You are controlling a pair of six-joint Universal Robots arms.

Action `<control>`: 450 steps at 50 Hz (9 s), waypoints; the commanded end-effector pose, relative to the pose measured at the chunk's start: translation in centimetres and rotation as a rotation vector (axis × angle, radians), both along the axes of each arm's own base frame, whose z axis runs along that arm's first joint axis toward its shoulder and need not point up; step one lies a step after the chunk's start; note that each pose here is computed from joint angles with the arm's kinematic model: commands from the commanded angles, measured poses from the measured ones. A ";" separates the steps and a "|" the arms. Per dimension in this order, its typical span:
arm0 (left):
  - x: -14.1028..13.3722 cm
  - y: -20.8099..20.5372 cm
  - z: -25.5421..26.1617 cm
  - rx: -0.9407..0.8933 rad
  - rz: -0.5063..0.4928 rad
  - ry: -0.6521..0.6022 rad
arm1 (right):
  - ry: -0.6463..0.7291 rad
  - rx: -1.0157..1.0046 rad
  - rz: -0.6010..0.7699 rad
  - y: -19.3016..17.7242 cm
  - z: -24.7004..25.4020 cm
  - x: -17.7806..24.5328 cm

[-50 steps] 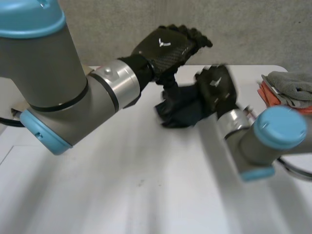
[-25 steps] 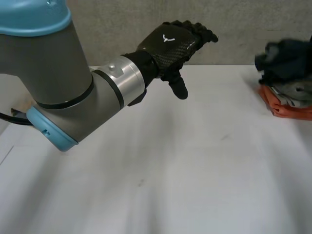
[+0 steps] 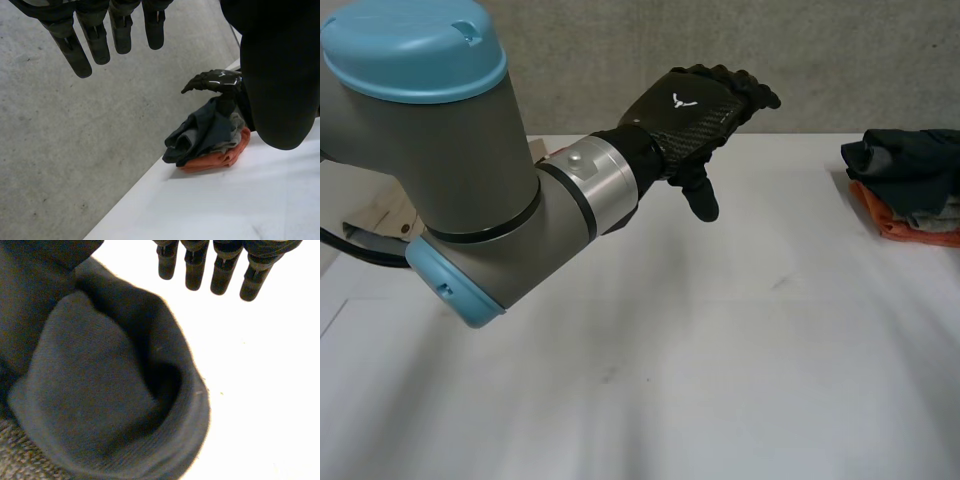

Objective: Fold the laundry.

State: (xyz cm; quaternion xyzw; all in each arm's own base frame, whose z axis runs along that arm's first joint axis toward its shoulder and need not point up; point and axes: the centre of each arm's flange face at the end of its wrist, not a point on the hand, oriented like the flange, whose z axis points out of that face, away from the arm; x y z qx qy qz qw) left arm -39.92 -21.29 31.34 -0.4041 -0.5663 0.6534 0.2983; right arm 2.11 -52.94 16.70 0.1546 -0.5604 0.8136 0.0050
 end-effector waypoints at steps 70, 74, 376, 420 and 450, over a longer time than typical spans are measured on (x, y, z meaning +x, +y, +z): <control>22.8 -31.3 -22.7 -0.341 0.657 -0.518 | 0.498 0.333 0.209 25.6 -0.8 18.8; 21.6 -31.0 -21.8 -0.360 0.672 -0.508 | 0.496 0.335 0.208 25.6 -0.8 18.7; 11.9 -2.3 -19.3 0.144 0.437 -0.486 | 0.286 0.601 0.128 25.3 -0.2 25.1; 13.0 -0.6 -13.2 0.081 0.518 -0.463 | 0.437 0.689 0.132 28.1 -2.6 23.6; 12.1 5.5 -11.2 -0.207 0.265 -0.708 | 0.809 0.658 0.215 33.6 3.1 21.3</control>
